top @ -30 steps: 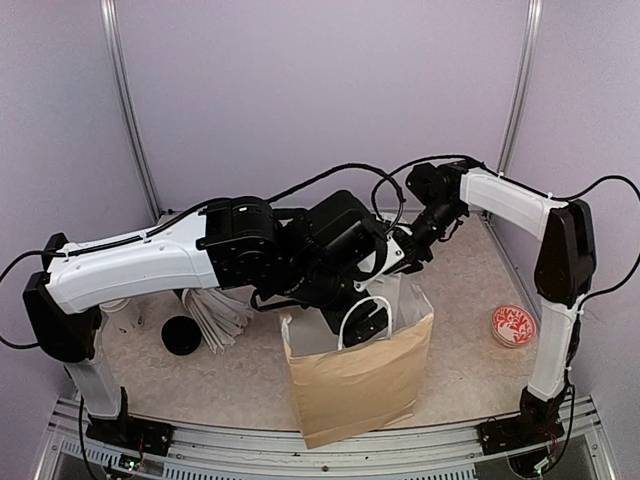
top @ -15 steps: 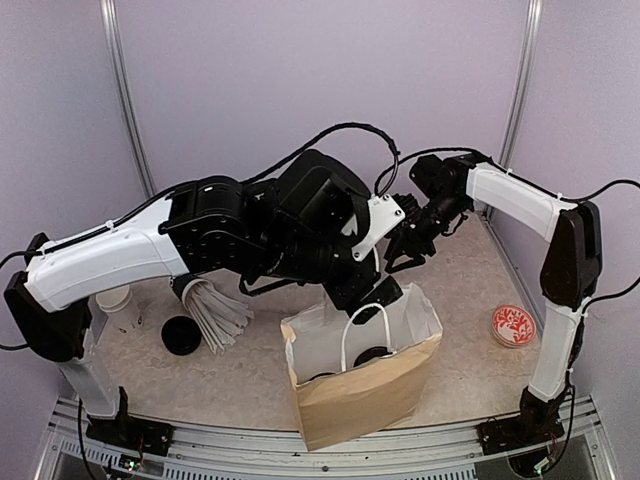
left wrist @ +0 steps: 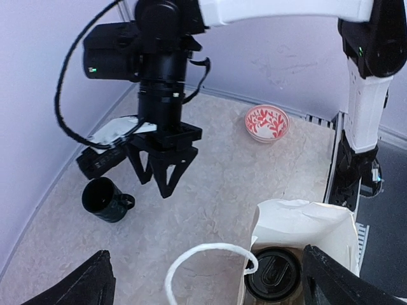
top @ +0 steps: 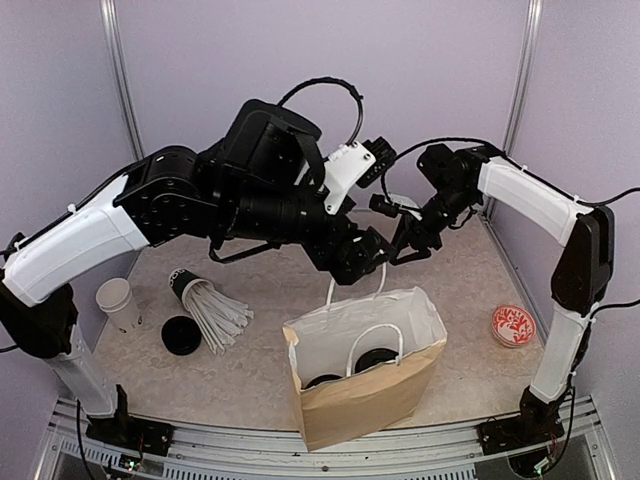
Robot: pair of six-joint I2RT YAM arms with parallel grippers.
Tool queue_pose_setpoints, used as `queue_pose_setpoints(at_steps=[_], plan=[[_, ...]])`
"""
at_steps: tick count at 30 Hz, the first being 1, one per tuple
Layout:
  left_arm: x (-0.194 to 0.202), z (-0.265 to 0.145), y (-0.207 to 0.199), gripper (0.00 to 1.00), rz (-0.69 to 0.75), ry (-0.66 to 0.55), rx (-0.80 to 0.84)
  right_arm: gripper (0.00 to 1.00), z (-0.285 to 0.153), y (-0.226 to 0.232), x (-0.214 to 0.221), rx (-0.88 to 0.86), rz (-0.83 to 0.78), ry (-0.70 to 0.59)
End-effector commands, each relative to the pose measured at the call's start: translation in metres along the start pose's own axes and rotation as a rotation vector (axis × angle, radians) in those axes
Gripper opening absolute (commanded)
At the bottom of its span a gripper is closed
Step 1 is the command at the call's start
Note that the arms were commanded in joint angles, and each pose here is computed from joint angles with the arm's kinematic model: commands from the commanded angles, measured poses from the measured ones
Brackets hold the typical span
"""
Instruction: Pack the takeout coffee
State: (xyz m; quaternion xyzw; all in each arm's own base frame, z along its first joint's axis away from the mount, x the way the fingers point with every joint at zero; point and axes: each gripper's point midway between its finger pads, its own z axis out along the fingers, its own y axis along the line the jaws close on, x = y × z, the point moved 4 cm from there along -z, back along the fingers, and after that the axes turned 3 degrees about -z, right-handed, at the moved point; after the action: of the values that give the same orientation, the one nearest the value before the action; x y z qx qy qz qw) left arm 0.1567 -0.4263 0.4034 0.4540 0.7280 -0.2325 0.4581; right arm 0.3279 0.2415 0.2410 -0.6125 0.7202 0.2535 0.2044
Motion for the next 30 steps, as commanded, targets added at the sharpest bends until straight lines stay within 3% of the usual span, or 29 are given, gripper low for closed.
queue_pose_setpoints(at_steps=[1, 9, 10, 13, 16, 22, 30], plan=[[-0.022, -0.039, 0.05, 0.99, -0.136, -0.128, -0.105, 0.49, -0.052, -0.004, -0.017, 0.158, -0.005, -0.062], [0.013, -0.078, 0.183, 0.99, -0.324, -0.229, -0.546, 0.49, -0.168, -0.025, -0.03, 0.586, 0.033, -0.369], [0.015, -0.084, 0.197, 0.99, -0.353, -0.253, -0.585, 0.54, -0.179, -0.028, -0.028, 0.648, 0.047, -0.391], [0.027, -0.097, 0.23, 0.99, -0.442, -0.319, -0.687, 0.86, -0.209, -0.045, -0.013, 0.886, 0.175, -0.411], [0.041, -0.107, 0.253, 0.99, -0.51, -0.373, -0.769, 0.99, -0.225, -0.055, 0.002, 1.048, 0.268, -0.415], [0.049, -0.118, 0.27, 0.99, -0.452, -0.387, -0.908, 0.99, -0.223, -0.053, 0.013, 1.096, 0.298, -0.424], [0.065, -0.091, 0.277, 0.99, -0.346, -0.267, -0.937, 0.99, -0.221, -0.046, 0.012, 1.082, 0.268, -0.445]])
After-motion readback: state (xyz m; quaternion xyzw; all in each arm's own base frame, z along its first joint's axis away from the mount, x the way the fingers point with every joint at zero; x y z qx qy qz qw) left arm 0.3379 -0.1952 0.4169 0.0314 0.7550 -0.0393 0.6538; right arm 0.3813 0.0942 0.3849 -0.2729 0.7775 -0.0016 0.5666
